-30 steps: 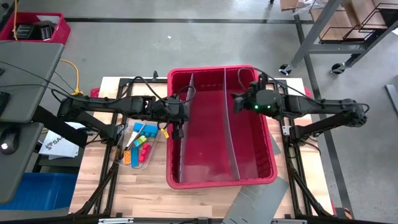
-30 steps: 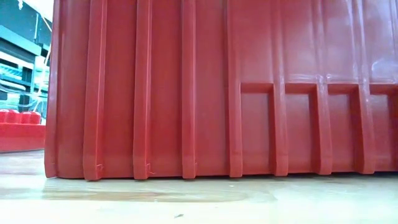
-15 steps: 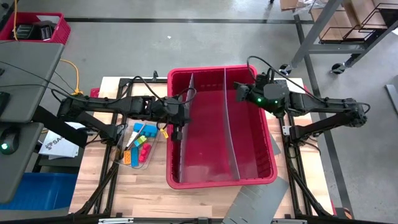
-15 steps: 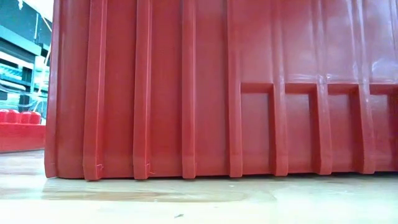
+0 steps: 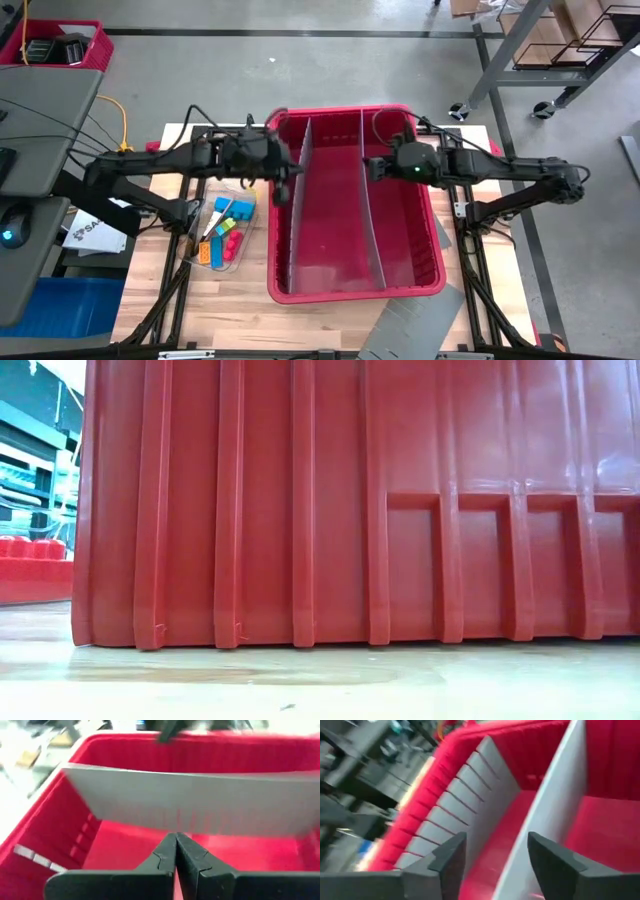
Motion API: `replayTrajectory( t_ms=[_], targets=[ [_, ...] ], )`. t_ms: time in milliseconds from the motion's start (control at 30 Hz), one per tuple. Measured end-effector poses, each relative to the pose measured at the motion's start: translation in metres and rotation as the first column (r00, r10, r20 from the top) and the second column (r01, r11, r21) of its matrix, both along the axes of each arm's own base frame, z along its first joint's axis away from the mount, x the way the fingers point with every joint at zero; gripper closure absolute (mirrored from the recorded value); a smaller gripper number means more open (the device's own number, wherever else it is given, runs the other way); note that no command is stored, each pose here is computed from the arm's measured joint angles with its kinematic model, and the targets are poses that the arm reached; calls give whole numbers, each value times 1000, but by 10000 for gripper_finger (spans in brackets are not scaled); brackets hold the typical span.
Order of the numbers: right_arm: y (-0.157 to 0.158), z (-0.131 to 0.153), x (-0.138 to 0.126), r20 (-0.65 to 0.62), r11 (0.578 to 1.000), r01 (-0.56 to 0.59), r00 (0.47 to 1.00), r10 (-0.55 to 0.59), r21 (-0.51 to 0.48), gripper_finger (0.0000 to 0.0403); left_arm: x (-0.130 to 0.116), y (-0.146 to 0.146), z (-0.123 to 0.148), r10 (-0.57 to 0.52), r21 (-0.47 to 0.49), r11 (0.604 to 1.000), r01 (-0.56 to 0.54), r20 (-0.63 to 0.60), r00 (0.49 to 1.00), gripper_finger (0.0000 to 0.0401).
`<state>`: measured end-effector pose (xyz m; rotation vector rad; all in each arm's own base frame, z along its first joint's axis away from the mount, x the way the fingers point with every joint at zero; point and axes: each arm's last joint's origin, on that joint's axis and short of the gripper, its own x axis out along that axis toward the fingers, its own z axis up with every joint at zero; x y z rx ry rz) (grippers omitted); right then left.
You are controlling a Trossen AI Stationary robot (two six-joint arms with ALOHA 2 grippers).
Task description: Sort Items/Unsort Items
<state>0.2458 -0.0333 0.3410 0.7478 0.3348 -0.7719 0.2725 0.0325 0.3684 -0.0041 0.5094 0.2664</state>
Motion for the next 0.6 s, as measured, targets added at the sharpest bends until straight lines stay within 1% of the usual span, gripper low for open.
replayTrajectory(
  t_ms=[67, 100, 167, 233, 333, 400, 433, 533, 567, 600],
  targets=[
    [-4, -5, 4, -23, 1000, 5, 1000, -5, 2, 194, 1, 8, 1, 100, -93, 991, -95, 47, 994, 400],
    [-6, -7, 7, -31, 1000, 1, 1000, -1, 6, 193, 2, 11, 2, 154, -139, 980, -143, 73, 985, 398],
    [-9, -9, 13, -66, 999, -41, 997, 41, 11, 194, 3, 15, 4, 223, -207, 959, -196, 116, 968, 390],
    [-11, -4, 17, -124, 996, -85, 989, 85, 4, 194, 3, 16, 12, 248, -264, 943, -200, 162, 955, 377],
    [-13, 17, 19, -212, 992, -125, 970, 119, -17, 194, 1, 13, 34, 253, -320, 932, -172, 230, 940, 351],
    [-15, 31, 22, -289, 992, -123, 950, 114, -12, 194, -2, 11, 51, 252, -322, 934, -157, 277, 927, 331],
    [-15, 37, 23, -337, 994, -108, 936, 99, -10, 194, -3, 10, 58, 256, -305, 938, -162, 297, 920, 320],
    [-18, 44, 31, -488, 998, -48, 871, 59, 36, 194, -9, 12, 77, 276, -229, 952, -206, 338, 900, 290],
    [-19, 45, 35, -527, 998, -35, 848, 55, 49, 194, -11, 14, 81, 285, -201, 953, -226, 344, 895, 281],
    [-20, 45, 41, -546, 998, -19, 836, 50, 61, 194, -14, 16, 84, 294, -176, 953, -246, 341, 893, 273]
  ],
)
